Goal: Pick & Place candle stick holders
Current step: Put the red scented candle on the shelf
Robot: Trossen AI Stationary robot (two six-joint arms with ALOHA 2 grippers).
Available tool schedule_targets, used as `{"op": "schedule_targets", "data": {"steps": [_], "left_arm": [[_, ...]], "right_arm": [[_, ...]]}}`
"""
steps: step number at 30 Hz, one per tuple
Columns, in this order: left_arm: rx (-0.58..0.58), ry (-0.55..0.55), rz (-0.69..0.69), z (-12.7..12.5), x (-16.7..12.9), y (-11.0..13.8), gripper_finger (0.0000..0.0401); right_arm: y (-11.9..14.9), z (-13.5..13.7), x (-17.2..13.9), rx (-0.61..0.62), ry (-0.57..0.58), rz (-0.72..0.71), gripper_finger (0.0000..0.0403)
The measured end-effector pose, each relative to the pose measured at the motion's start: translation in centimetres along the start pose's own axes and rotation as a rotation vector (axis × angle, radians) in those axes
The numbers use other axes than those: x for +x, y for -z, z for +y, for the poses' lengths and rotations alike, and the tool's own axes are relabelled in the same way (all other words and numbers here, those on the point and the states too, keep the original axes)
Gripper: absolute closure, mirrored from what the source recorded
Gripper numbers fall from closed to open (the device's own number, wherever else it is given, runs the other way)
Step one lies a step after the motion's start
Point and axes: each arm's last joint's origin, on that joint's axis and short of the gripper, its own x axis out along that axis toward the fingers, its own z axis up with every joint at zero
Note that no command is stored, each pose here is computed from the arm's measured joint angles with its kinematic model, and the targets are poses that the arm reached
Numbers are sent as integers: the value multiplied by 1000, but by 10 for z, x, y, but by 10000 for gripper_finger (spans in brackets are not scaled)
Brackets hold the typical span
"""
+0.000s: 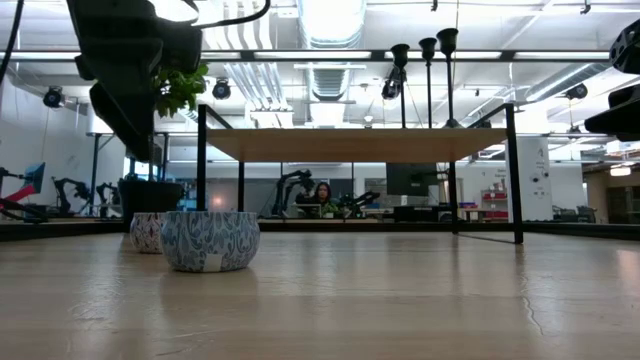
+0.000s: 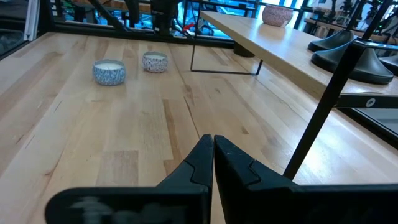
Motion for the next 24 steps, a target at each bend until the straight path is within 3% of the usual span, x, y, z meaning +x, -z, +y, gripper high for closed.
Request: {"op": "schedule_targets", "data": {"steps": [16, 24], "left_arm": [[30, 3, 46, -7, 18, -3, 2], [-30, -3, 72, -4, 28, -8, 2]], "right_arm": [[0, 0, 0, 0, 0, 0, 394], [0, 0, 0, 0, 0, 0, 394]]}}
